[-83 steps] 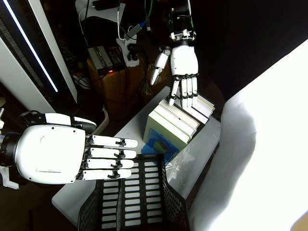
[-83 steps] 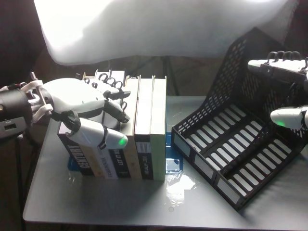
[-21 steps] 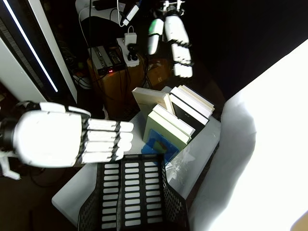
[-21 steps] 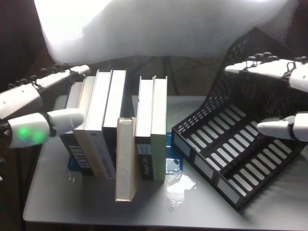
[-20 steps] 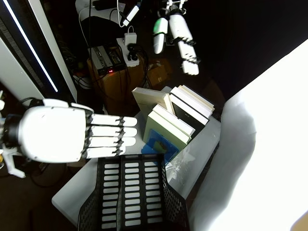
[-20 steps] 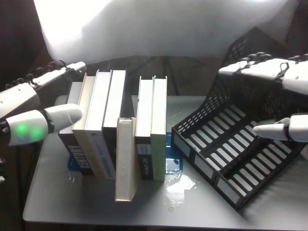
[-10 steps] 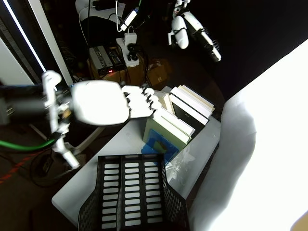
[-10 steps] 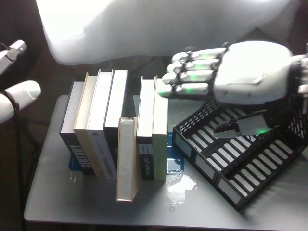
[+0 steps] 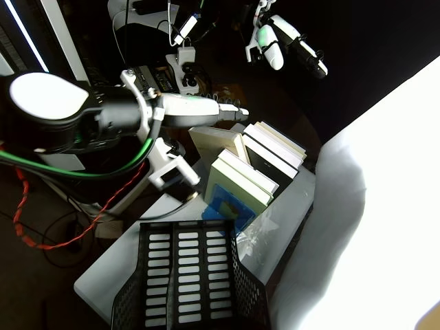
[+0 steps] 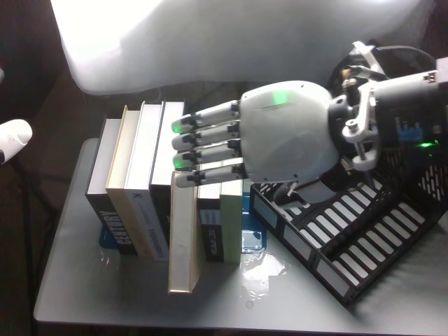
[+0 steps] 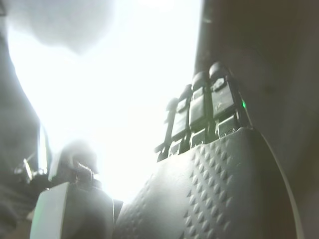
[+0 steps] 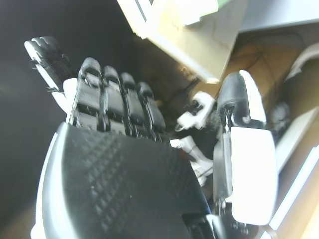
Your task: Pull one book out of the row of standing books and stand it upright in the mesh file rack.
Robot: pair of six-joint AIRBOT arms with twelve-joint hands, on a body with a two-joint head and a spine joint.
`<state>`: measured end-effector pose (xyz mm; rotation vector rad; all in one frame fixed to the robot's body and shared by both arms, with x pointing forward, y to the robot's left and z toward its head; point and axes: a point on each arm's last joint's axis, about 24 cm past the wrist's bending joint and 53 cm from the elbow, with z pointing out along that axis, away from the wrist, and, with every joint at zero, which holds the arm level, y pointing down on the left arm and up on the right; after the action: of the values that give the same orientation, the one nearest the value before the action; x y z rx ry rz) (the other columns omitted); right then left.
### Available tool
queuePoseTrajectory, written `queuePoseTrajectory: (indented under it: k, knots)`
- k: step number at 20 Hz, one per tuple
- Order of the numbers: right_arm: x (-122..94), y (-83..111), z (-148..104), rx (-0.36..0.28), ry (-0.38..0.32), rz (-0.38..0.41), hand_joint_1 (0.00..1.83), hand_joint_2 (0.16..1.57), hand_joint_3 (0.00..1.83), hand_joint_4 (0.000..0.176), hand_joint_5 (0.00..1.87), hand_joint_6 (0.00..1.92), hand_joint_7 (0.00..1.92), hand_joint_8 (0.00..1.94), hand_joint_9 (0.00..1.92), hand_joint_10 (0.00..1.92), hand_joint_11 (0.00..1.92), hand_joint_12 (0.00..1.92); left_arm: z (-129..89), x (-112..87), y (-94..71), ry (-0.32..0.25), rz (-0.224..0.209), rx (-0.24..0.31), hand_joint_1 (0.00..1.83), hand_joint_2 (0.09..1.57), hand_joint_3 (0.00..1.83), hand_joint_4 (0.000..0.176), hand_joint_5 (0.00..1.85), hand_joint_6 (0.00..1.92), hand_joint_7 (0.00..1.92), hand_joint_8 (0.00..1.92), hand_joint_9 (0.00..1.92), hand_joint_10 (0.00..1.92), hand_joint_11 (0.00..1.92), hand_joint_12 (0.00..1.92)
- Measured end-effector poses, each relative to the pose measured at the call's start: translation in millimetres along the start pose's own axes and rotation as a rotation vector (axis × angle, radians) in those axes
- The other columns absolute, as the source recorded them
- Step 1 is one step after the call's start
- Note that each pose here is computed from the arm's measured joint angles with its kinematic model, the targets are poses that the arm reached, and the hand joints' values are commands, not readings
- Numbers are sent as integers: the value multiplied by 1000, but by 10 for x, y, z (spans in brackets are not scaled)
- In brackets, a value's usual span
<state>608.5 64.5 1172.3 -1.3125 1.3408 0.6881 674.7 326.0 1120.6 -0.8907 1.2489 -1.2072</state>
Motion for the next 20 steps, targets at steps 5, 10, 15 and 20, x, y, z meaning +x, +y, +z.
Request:
queuePoseTrajectory:
  k: [5, 10, 15, 20]
  knots:
    - [-61, 135, 208, -41, -15, -11, 718, 1039, 0, 0, 0, 0, 0, 0, 0, 0, 0, 0, -48, -28, 21, -8, 3, -4, 253, 1310, 9, 0, 0, 0, 0, 0, 0, 0, 0, 251]
    - [-110, 201, 386, -60, -30, 4, 726, 1034, 0, 0, 0, 0, 0, 0, 0, 0, 0, 0, -62, -65, 20, -20, 3, -4, 240, 1318, 0, 62, 0, 0, 0, 0, 0, 0, 0, 661]
    - [-59, 378, 609, -97, -28, 27, 730, 1028, 0, 0, 0, 0, 0, 0, 0, 0, 0, 0, -130, -157, 54, -45, 10, -21, 303, 1353, 0, 56, 0, 0, 0, 0, 0, 0, 0, 1896]
    - [-23, 432, 783, -102, -24, 41, 860, 1003, 0, 0, 0, 0, 0, 0, 0, 0, 0, 0, -159, -204, 42, -53, 18, -20, 309, 1385, 8, 12, 0, 0, 0, 0, 0, 0, 0, 1921]
